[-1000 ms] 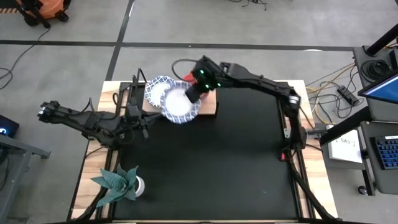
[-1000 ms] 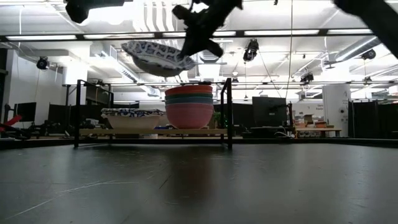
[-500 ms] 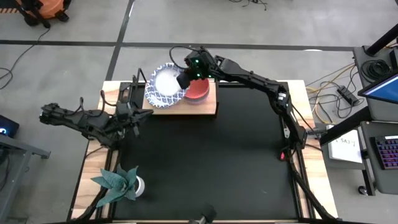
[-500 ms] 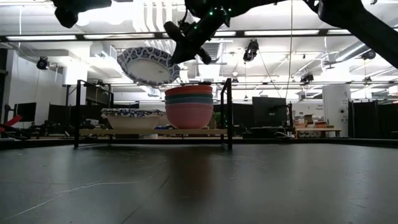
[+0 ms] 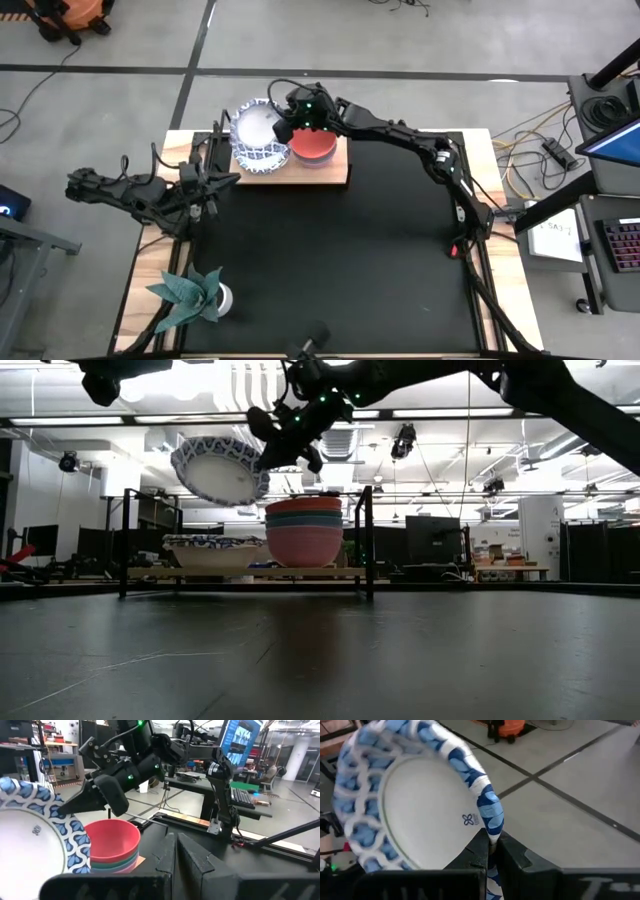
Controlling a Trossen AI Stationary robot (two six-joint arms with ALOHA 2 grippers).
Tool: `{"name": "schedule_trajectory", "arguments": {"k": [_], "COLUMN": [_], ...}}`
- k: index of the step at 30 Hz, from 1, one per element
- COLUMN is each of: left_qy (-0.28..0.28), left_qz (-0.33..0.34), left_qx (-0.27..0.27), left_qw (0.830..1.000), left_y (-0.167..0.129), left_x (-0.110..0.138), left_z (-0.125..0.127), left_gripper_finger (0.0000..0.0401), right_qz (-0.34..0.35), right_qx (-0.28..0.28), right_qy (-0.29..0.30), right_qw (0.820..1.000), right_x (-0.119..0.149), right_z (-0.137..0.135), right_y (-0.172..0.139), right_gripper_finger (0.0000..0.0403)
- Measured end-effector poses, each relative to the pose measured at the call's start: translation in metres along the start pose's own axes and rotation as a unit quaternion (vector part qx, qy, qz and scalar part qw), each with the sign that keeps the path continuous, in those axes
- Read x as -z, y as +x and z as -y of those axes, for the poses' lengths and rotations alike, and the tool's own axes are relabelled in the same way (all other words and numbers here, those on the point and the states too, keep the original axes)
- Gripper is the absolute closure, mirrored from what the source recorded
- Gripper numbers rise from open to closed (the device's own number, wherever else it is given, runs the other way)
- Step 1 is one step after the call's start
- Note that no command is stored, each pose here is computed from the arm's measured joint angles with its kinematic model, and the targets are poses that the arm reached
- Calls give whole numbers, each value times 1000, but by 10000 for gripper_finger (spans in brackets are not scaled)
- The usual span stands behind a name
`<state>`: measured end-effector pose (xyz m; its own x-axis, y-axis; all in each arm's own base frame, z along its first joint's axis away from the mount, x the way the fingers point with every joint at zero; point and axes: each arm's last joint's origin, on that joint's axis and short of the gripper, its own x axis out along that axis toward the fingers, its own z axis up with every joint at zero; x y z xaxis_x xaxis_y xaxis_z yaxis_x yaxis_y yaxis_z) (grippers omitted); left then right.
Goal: Place and stack bowls onto a shelf
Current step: Stack the white patterned bowl on top of the white patterned bowl
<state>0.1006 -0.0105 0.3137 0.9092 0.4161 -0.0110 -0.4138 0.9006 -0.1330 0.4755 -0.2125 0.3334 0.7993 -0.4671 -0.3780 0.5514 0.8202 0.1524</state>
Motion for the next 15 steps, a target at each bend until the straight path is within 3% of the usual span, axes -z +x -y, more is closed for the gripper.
{"name": "schedule_trajectory", "arguments": {"k": [10, 15], "left_qy": [7, 7], "left_qz": [1, 0], "left_qx": [0, 0], "left_qw": [1000, 1000], "left_y": [0, 0], "left_x": [0, 0], "left_z": [0, 0], "left_gripper_finger": [401, 401], "right_qz": [-8, -16], "right_qx": [-4, -29], "right_qy": [-4, -34], "right_qw": [1000, 999], "right_x": [15, 22], "right_z": [-1, -3], "right_y": [18, 25], "right_gripper_finger": [390, 390]}}
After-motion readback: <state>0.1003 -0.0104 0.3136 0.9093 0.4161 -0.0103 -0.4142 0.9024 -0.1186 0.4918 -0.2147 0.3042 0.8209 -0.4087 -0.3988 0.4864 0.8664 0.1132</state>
